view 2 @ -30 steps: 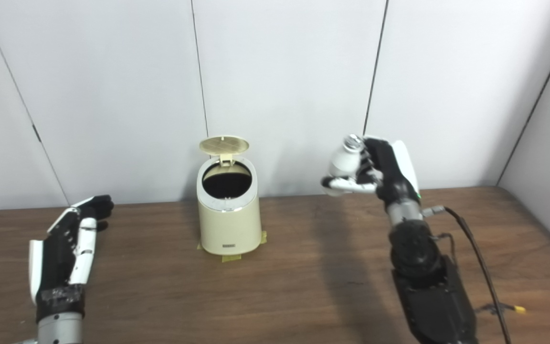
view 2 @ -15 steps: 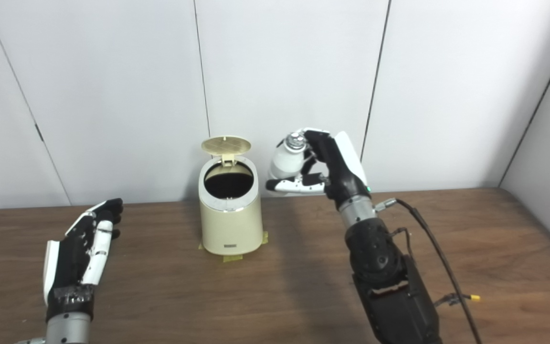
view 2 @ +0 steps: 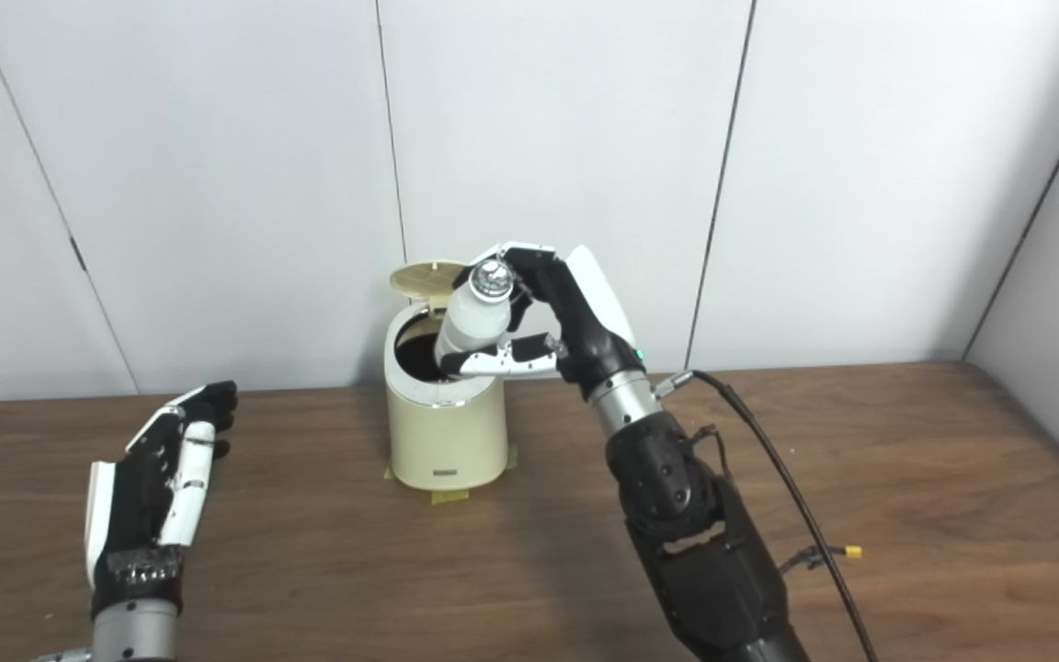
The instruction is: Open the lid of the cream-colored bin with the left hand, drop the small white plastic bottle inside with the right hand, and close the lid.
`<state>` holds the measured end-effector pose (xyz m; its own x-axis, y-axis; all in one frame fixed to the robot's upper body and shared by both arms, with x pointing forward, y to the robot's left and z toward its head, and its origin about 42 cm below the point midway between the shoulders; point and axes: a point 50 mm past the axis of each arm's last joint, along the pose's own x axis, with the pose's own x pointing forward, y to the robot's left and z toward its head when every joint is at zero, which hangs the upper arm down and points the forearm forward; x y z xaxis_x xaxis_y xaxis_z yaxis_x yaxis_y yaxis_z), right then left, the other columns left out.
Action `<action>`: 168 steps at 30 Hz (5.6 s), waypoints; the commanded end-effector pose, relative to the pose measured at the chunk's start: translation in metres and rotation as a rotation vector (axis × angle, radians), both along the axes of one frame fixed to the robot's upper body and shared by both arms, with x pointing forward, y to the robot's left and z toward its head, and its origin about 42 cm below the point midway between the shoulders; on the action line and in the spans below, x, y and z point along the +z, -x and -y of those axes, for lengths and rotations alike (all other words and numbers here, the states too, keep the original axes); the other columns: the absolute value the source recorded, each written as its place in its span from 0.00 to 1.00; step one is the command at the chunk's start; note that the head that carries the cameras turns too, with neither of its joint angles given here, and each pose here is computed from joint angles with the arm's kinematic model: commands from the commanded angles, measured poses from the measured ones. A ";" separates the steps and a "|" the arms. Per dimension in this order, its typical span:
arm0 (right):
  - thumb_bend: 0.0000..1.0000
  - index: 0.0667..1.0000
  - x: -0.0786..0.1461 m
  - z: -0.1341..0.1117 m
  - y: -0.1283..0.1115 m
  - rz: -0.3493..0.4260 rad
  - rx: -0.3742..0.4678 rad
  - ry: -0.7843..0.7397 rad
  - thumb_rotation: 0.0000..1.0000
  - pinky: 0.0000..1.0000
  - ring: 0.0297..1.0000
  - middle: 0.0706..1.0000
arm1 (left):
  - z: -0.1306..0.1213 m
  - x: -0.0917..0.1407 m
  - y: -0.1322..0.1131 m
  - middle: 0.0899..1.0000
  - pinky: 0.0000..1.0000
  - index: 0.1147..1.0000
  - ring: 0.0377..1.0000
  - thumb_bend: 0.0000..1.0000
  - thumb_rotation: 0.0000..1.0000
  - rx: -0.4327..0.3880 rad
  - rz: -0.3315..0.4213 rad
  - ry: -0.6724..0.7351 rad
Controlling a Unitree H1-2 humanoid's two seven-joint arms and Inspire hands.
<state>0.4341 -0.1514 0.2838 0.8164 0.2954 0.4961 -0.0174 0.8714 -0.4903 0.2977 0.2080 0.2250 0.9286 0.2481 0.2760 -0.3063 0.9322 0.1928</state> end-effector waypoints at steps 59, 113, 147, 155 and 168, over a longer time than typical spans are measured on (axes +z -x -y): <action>0.52 0.46 -0.014 -0.033 -0.048 0.316 -0.069 0.181 0.00 0.43 0.43 0.45 | 0.010 0.030 0.001 0.74 0.75 0.73 0.77 0.31 0.79 -0.001 0.149 0.003; 0.53 0.45 -0.021 0.004 0.007 0.355 -0.163 -0.255 0.01 0.22 0.24 0.42 | 0.004 0.026 -0.001 0.73 0.76 0.73 0.76 0.33 0.77 -0.004 0.132 -0.006; 0.89 1.00 -0.105 0.106 0.104 -0.108 0.005 -0.255 0.91 1.00 1.00 1.00 | 0.002 0.129 -0.086 0.91 0.86 0.88 0.92 0.84 1.00 -0.190 0.177 -0.529; 0.85 1.00 -0.088 0.099 0.124 -0.056 0.008 -0.302 0.93 1.00 1.00 1.00 | 0.029 0.209 -0.120 0.97 0.99 0.91 1.00 0.95 1.00 -0.160 0.228 -0.733; 0.88 1.00 -0.090 0.096 0.130 -0.045 -0.018 -0.306 0.90 1.00 1.00 1.00 | 0.074 0.239 -0.154 0.96 1.00 0.87 1.00 0.90 0.95 -0.260 0.038 -1.053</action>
<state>0.3017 -0.2500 0.1785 0.8839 0.1204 0.4518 -0.0264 0.9776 -0.2088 0.4535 0.1394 0.4261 0.9230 -0.3317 0.1951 -0.0670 0.3607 0.9303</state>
